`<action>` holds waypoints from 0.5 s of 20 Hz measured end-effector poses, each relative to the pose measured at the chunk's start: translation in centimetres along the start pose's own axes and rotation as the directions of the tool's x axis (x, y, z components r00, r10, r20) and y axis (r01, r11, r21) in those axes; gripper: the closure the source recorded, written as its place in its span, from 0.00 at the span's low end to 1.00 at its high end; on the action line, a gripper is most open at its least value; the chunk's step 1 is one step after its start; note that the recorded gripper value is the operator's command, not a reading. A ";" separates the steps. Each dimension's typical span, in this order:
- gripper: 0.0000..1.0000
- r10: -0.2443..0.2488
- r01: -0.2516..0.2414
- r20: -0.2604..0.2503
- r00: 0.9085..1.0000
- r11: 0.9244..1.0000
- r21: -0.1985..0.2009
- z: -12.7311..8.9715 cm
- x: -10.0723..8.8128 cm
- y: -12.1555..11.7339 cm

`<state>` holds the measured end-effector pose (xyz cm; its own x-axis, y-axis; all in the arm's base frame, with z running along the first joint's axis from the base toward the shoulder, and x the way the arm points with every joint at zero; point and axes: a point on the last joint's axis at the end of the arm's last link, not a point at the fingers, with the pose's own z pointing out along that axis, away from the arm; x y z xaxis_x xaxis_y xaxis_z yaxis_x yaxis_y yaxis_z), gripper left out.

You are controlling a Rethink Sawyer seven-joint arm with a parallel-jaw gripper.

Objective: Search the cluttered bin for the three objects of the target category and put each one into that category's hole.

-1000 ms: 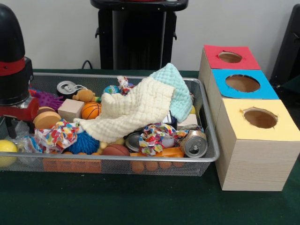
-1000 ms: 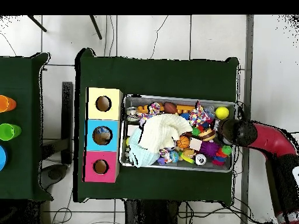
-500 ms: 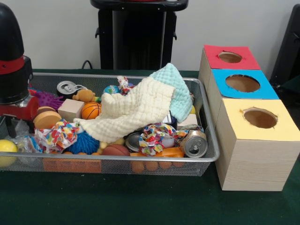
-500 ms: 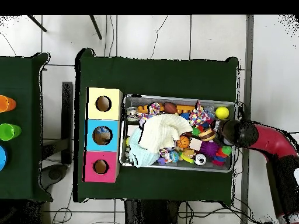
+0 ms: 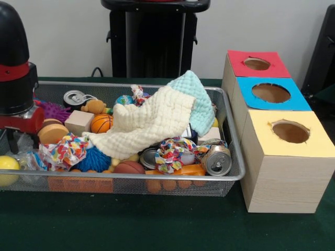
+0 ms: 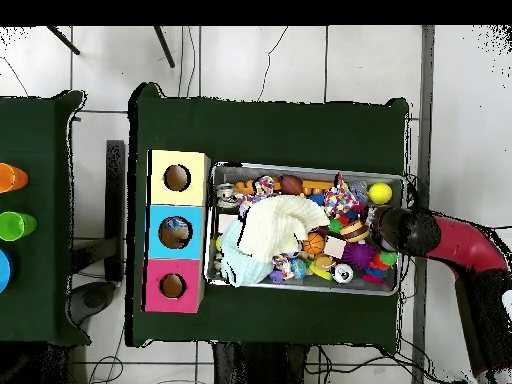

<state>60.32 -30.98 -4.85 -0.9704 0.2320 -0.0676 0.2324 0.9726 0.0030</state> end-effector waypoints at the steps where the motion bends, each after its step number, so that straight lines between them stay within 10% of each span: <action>1: 0.00 -0.001 0.001 0.002 1.000 1.000 0.000 0.0 0.0 0.0; 10: 0.00 -0.008 0.008 0.016 1.000 1.000 -0.004 -0.1 0.4 0.4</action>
<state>60.05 -30.47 -4.79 -0.9710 0.2239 -0.0834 0.2241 0.9745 0.0066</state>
